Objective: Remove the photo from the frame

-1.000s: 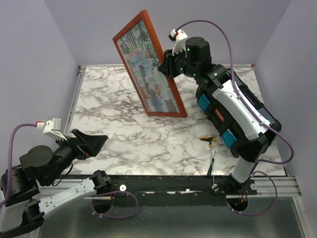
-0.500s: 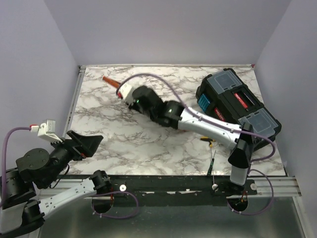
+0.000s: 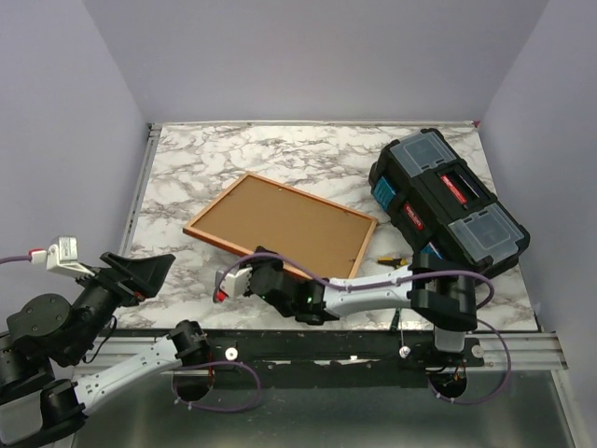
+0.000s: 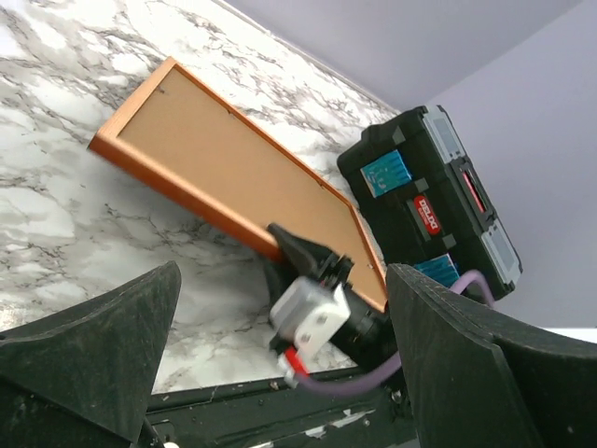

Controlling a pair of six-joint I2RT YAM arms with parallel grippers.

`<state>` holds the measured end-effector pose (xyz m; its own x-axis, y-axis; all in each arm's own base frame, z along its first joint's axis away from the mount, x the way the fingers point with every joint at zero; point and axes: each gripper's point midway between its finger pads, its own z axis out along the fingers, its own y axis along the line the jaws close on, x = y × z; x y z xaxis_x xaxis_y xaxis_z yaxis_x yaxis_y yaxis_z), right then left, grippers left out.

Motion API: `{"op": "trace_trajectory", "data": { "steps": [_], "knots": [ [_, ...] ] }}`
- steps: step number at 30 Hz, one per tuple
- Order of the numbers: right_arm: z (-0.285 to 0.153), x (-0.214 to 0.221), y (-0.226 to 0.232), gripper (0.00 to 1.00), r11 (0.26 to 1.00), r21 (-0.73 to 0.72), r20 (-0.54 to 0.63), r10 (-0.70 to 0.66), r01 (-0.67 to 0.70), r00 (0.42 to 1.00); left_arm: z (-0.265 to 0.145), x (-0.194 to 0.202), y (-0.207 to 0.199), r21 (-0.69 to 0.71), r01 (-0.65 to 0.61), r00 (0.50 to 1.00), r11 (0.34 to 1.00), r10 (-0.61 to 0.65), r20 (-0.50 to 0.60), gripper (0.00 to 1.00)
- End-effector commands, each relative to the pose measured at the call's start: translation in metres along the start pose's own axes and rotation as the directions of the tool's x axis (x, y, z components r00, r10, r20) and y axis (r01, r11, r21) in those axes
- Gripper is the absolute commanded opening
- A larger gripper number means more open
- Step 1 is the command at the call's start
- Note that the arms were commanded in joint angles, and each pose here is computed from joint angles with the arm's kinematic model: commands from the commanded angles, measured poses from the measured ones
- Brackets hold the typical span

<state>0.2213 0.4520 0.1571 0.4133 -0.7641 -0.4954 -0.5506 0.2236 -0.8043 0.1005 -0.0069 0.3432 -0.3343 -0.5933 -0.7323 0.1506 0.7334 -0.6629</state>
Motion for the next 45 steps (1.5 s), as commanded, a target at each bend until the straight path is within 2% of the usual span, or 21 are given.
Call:
{"op": "trace_trajectory", "data": {
  "steps": [1, 10, 18, 23, 25, 27, 30, 31, 32, 33, 36, 37, 41, 45],
  "knots": [
    [0.002, -0.032, 0.046, 0.01, 0.996, 0.001, 0.194, -0.092, 0.093, 0.977, 0.001, -0.002, 0.011, -0.037, 0.003, 1.0, 0.999, -0.002, 0.03, 0.94],
    [0.018, -0.005, 0.101, 0.01, 0.981, -0.018, 0.23, -0.183, 0.192, 0.956, 0.004, 0.013, 0.01, -0.025, 0.022, 1.0, 0.999, -0.022, -0.014, 0.93],
    [-0.014, 0.002, 0.137, 0.01, 0.983, -0.032, 0.274, -0.163, 0.178, 0.948, 0.016, 0.029, 0.008, -0.015, 0.023, 0.999, 1.0, -0.023, -0.035, 0.93],
    [-0.024, 0.002, 0.156, 0.05, 0.977, -0.065, 0.291, -0.174, 0.201, 0.941, 0.02, 0.027, 0.002, -0.016, -0.002, 0.999, 1.0, 0.002, -0.032, 0.93],
    [-0.027, 0.003, 0.161, 0.11, 0.975, -0.079, 0.294, -0.174, 0.206, 0.94, 0.021, 0.027, 0.001, -0.017, -0.008, 0.999, 1.0, 0.007, -0.037, 0.93],
    [-0.029, 0.007, 0.163, 0.23, 0.974, -0.096, 0.291, -0.17, 0.206, 0.942, 0.021, 0.028, 0.0, -0.011, -0.006, 0.999, 1.0, 0.006, -0.039, 0.93],
    [-0.032, 0.012, 0.164, 0.3, 0.972, -0.108, 0.282, -0.173, 0.21, 0.944, 0.023, 0.031, -0.001, -0.006, -0.003, 0.999, 1.0, 0.002, -0.042, 0.93],
    [-0.032, 0.013, 0.16, 0.36, 0.973, -0.097, 0.272, -0.176, 0.209, 0.946, 0.023, 0.032, -0.001, -0.006, -0.002, 0.999, 1.0, 0.002, -0.046, 0.93],
    [-0.033, 0.013, 0.154, 0.44, 0.976, -0.081, 0.259, -0.174, 0.201, 0.95, 0.024, 0.032, -0.001, -0.004, -0.002, 0.999, 1.0, 0.002, -0.047, 0.93],
    [-0.035, 0.014, 0.149, 0.56, 0.981, -0.079, 0.241, -0.153, 0.177, 0.958, 0.024, 0.033, -0.001, -0.004, -0.002, 0.999, 1.0, 0.002, -0.05, 0.93],
    [-0.051, 0.019, 0.149, 0.82, 0.975, -0.203, 0.162, -0.054, 0.087, 0.985, 0.025, 0.035, -0.003, 0.006, 0.003, 0.998, 1.0, -0.003, -0.056, 0.93],
    [-0.058, 0.016, 0.144, 0.99, 0.972, -0.233, 0.149, 0.004, 0.031, 0.989, 0.025, 0.036, -0.004, 0.011, 0.003, 0.998, 1.0, -0.002, -0.058, 0.93],
    [-0.09, 0.015, 0.127, 1.0, 0.939, -0.313, 0.014, 0.157, -0.144, 0.988, 0.028, 0.039, -0.006, 0.016, -0.007, 0.998, 1.0, 0.008, -0.064, 0.94],
    [-0.12, 0.026, 0.107, 1.0, 0.875, -0.29, -0.129, 0.366, -0.388, 0.922, 0.033, 0.043, -0.006, 0.013, -0.027, 0.997, 1.0, 0.027, -0.066, 0.94]
  ]
}}
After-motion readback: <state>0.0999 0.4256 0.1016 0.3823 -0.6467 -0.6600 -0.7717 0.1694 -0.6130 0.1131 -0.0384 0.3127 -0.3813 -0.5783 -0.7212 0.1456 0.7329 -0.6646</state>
